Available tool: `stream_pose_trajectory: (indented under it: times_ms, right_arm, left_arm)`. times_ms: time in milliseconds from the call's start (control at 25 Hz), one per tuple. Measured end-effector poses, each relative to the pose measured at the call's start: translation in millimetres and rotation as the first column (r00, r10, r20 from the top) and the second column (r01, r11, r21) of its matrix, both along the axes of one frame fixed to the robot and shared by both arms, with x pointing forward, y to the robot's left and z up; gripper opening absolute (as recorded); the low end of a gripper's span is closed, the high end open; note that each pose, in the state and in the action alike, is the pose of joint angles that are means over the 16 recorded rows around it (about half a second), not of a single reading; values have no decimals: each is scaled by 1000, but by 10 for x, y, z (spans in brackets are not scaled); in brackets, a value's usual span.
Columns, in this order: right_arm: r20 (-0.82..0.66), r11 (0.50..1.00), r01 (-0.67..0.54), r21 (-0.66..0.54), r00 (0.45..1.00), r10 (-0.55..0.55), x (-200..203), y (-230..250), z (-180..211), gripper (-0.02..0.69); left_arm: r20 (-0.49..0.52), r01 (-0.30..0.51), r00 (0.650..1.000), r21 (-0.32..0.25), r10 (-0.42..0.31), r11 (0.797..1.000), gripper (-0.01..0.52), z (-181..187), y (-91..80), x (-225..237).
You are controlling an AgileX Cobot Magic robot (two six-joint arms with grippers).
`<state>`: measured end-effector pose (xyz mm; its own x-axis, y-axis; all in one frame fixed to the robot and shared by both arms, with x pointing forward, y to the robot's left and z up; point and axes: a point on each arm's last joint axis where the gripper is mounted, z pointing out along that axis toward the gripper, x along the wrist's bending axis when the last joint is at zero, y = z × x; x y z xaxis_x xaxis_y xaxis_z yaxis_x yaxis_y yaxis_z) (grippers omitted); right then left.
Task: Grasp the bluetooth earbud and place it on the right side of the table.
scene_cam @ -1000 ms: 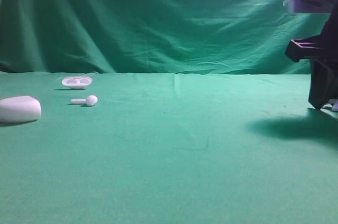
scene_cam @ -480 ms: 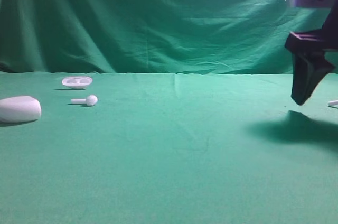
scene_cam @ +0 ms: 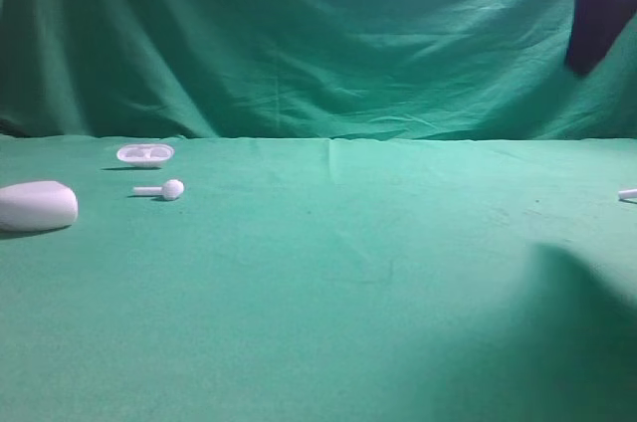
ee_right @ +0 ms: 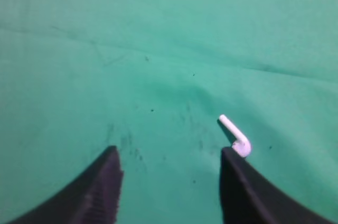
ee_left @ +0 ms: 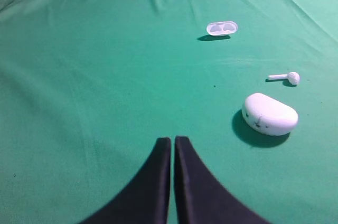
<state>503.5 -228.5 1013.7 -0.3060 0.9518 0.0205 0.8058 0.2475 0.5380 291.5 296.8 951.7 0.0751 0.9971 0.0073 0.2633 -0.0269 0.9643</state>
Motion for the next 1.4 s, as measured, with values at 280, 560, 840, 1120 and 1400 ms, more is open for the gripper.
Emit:
stream_pose_trajectory:
  times_ms: [280,560,840,1120,1400]
  right_arm:
    - [-6,997,-16,75,1000,17,-530,-63,571,128]
    - [81,988,-47,149,996,35,-1262,-191,1034,3]
    - [282,973,-57,225,959,-9,-1949,-354,1213,0]
    - [494,949,-74,305,865,-92,-2361,-475,1200,0]
    - [604,946,-82,315,786,-133,-2490,-541,1145,0]
  left_arm:
    - [0,0,1000,0,0,1000,0,0,0,0]
    - [0,0,1000,0,0,1000,0,0,0,0]
    - [0,0,1000,0,0,1000,0,0,0,0]
    - [0,0,1000,0,0,1000,0,0,0,0]
    - [0,0,1000,0,0,1000,0,0,0,0]
